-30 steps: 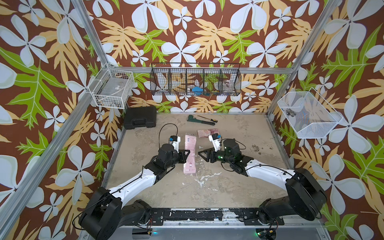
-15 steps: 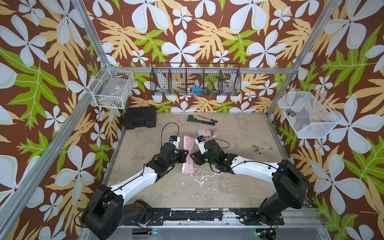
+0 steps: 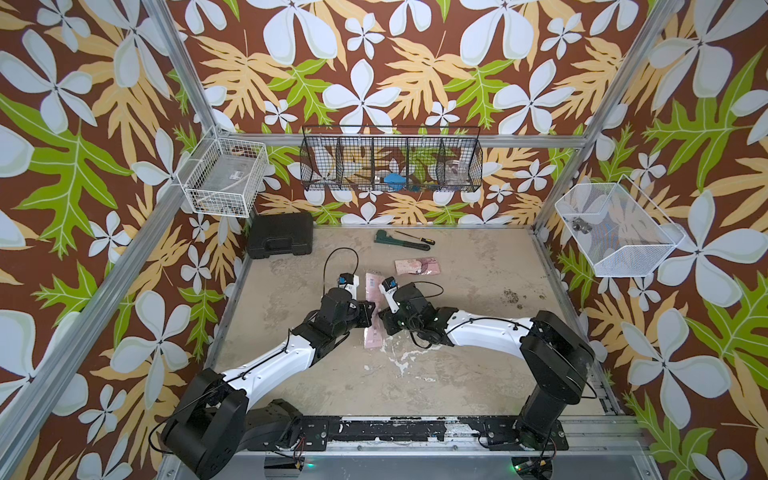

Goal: Open the ruler set and take out the ruler
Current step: Open the ruler set bag at the center of the board.

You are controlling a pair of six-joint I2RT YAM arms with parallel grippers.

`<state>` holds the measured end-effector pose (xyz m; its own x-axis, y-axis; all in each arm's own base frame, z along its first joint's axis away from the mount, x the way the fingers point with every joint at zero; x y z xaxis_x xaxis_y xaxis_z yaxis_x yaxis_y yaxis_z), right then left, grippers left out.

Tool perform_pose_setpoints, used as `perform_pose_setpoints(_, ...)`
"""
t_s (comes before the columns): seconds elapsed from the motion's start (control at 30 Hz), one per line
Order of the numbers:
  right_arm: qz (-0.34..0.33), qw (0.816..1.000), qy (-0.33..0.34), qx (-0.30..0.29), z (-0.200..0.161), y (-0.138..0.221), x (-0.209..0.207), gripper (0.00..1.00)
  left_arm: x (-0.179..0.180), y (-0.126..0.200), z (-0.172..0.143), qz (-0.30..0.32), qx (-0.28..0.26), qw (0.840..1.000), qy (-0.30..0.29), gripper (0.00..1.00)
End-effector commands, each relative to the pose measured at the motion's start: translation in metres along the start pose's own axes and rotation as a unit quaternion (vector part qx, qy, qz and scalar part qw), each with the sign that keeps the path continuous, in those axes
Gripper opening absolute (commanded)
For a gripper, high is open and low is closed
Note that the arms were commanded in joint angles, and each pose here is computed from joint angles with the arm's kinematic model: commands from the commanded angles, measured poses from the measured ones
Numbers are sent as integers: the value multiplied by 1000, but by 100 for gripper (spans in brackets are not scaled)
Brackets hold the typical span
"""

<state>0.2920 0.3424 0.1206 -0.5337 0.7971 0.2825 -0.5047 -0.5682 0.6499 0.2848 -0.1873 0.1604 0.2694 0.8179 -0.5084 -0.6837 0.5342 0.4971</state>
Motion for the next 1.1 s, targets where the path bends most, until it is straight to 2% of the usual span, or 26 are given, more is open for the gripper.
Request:
perform_pose_setpoints(0.0, -46, 999, -8, 7, -7, -5, -15, 8, -15, 2, 7, -44, -18, 999, -7, 0)
perform_pose_setpoints(0.13, -42, 999, -9, 14, -8, -8, -14, 0, -16, 2, 7, -45, -17, 999, -6, 0)
perform_pose_setpoints(0.23, -33, 999, -16, 11, -5, -6, -16, 0, -13, 0, 4, -41, -12, 999, -8, 0)
perform_pose_setpoints(0.43, 67, 996, -49, -18, 12, 12, -22, 0, -11, -3, -7, -53, 5, 999, -5, 0)
perform_pose_setpoints(0.57, 122, 991, -60, -13, 15, 20, -29, 0, -10, -4, -12, -58, 10, 998, -11, 0)
perform_pose_setpoints(0.83, 179, 978, -109, -16, 9, 35, -43, 0, 0, -5, -19, -43, 10, 999, -9, 0)
perform_pose_setpoints(0.93, 199, 974, -105, -15, 6, 38, -40, 0, -2, -5, -21, -59, 4, 998, -10, 0)
perform_pose_setpoints(1.07, 262, 961, -91, -12, 1, 50, -26, 0, 0, -6, -22, -73, 2, 997, -5, 0)
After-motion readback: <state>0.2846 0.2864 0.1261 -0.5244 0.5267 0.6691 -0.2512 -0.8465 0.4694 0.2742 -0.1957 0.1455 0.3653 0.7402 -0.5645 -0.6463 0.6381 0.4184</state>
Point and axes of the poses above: each gripper's point midway between its finger pads, its own y axis back along the fingers, its own x axis along the line the jaws close on, z = x × y, the point moved 4 cm from there along y, back along the fingers, and after that the axes turned 3 degrees about -y, right-handed, at the moved point
